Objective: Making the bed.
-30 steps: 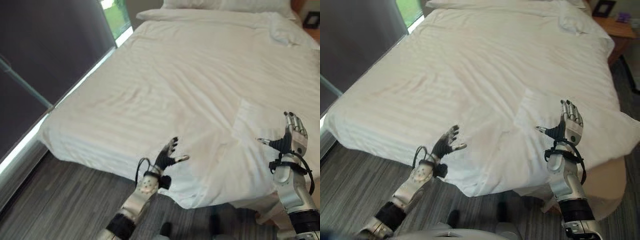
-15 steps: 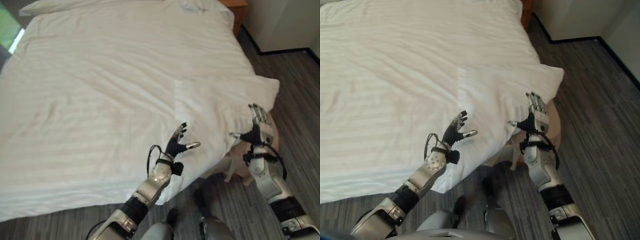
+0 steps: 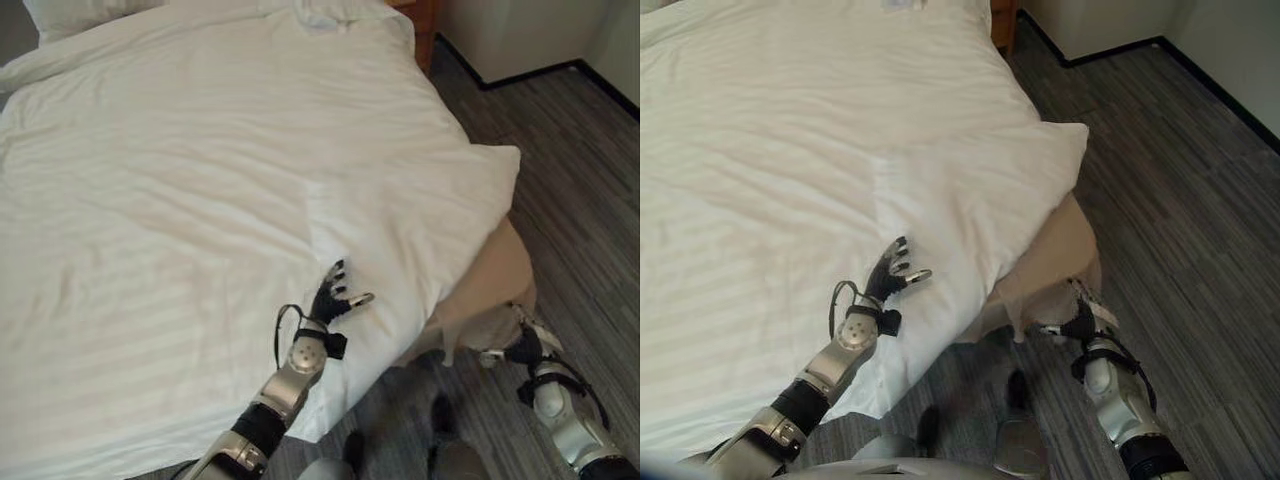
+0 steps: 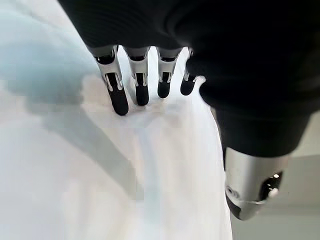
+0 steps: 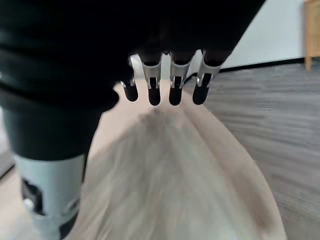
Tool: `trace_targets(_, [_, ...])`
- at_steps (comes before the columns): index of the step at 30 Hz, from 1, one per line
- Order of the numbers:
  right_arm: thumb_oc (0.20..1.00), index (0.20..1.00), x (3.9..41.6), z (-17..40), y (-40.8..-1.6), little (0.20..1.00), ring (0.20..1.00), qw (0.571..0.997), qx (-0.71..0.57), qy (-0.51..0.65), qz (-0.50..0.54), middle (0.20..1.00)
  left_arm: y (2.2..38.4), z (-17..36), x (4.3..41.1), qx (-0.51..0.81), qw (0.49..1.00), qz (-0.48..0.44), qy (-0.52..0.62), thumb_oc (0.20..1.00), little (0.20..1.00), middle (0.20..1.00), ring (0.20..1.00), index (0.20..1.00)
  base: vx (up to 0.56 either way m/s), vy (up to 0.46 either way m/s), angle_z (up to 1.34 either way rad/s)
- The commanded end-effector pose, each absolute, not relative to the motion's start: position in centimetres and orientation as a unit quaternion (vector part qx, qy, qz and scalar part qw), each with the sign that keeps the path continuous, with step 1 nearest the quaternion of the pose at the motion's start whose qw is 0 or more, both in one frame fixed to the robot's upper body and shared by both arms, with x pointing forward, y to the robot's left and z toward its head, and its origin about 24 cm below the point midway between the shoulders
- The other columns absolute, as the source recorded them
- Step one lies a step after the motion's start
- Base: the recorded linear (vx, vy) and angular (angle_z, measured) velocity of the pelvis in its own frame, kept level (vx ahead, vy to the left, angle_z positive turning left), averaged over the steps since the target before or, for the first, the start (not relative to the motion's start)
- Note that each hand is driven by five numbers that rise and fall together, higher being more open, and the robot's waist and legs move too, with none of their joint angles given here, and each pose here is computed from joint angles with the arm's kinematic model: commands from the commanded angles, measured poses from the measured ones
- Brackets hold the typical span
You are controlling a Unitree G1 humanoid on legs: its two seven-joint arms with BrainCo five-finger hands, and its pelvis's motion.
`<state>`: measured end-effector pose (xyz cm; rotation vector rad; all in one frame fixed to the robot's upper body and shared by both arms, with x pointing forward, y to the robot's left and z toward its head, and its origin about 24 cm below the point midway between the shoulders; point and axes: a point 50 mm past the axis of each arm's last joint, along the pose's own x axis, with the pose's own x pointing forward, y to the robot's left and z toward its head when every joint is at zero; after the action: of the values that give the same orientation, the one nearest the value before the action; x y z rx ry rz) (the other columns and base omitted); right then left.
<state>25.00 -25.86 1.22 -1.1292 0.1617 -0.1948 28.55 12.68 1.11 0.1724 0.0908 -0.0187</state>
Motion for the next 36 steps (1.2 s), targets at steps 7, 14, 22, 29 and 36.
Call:
trace_targets(7, [1.0,1.0,29.3,12.7,-26.8,1.0,1.0,0.754,-0.581,-0.142,-0.27,1.0,13.5,-0.8,26.0,0.036,0.997,0.015,0.07,1.0,1.0,1.0,1.0,1.0,0.0,-0.017,0.23])
trace_targets(14, [1.0,1.0,29.6,20.0,-26.4,1.0,1.0,0.713,-0.566,-0.245,-0.333,1.0,15.6,-2.5,23.0,-0.008,0.993,0.036,0.113,1.0,1.0,1.0,1.0,1.0,0.01,0.025,0.33])
trace_targets(22, [1.0,1.0,33.3,23.3,-28.3,1.0,1.0,0.687,-0.61,-0.208,-0.334,1.0,18.3,-3.9,20.7,-0.001,0.987,0.048,0.152,1.0,1.0,1.0,1.0,1.0,-0.02,0.051,0.17])
trace_targets(29, [1.0,1.0,35.1,25.1,-30.2,1.0,1.0,0.69,-0.617,-0.159,-0.344,1.0,20.9,-5.3,18.3,-0.009,0.977,0.081,0.196,1.0,1.0,1.0,1.0,1.0,-0.11,0.032,0.19])
trace_targets(36, [1.0,1.0,36.2,23.0,-30.1,1.0,1.0,0.698,-0.632,-0.114,-0.317,1.0,22.0,-7.9,15.0,0.01,0.959,0.079,0.273,1.0,1.0,1.0,1.0,1.0,-0.04,0.021,0.23])
